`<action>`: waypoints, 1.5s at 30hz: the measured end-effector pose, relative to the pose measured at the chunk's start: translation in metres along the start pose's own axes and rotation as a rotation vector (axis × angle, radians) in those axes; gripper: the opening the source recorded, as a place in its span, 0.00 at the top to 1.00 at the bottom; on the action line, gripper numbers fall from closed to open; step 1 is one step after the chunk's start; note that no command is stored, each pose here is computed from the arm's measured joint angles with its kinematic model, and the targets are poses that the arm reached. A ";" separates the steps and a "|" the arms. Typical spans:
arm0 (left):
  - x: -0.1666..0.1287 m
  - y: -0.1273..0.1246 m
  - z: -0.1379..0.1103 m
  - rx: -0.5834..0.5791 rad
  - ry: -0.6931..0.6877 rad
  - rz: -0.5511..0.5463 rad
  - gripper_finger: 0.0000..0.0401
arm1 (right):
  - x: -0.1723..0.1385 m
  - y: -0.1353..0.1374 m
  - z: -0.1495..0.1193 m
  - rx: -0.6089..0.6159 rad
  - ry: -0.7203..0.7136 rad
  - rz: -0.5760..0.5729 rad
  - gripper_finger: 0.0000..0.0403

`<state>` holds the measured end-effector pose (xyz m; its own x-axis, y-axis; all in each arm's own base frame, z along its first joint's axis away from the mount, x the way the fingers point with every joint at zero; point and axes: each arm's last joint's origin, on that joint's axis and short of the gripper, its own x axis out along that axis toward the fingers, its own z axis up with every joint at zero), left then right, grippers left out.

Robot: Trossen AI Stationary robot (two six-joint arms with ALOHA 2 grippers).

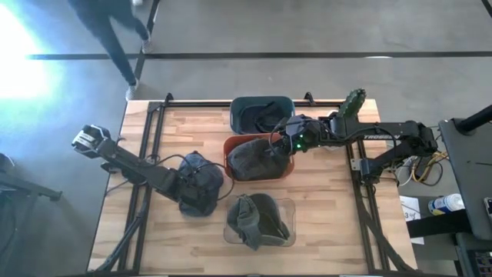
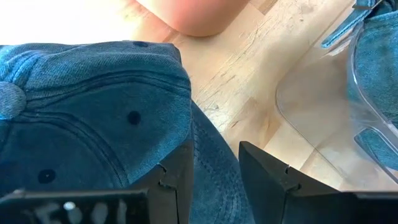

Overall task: Pick & Place hat
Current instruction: Put the blue cap into the blue bin

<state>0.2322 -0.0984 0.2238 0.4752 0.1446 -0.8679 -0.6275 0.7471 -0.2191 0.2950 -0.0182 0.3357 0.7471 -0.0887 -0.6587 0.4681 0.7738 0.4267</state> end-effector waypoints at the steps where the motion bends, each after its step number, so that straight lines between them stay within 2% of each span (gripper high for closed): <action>1: 0.000 0.000 0.000 -0.001 0.000 0.000 0.70 | 0.000 0.000 0.000 0.000 0.000 0.000 0.53; 18: 0.000 0.000 0.002 -0.016 0.000 -0.002 0.70 | 0.000 0.000 0.000 0.000 0.000 0.000 0.53; 21: -0.009 -0.009 0.009 -0.064 -0.016 -0.068 0.70 | 0.000 0.000 0.000 0.000 0.000 0.000 0.53; 25: -0.030 -0.034 0.022 0.165 -0.089 -0.290 0.70 | 0.000 0.000 0.000 0.000 0.001 0.000 0.53; 28: -0.048 -0.040 0.034 0.245 -0.179 -0.398 0.70 | 0.000 0.000 0.000 0.000 0.000 0.000 0.53; 31: -0.059 -0.032 0.040 0.289 -0.243 -0.426 0.70 | 0.000 0.000 0.000 0.000 0.000 0.000 0.53; 36: -0.071 -0.015 0.036 0.335 -0.293 -0.466 0.70 | 0.000 0.000 0.000 0.000 0.000 0.000 0.53; 45: -0.066 0.012 0.020 0.318 -0.347 -0.587 0.70 | 0.000 0.000 0.000 0.000 0.000 0.000 0.53</action>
<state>0.2057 -0.0863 0.2869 0.8770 -0.1787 -0.4460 -0.0273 0.9082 -0.4175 0.2952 -0.0182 0.3356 0.7474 -0.0887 -0.6584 0.4679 0.7738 0.4269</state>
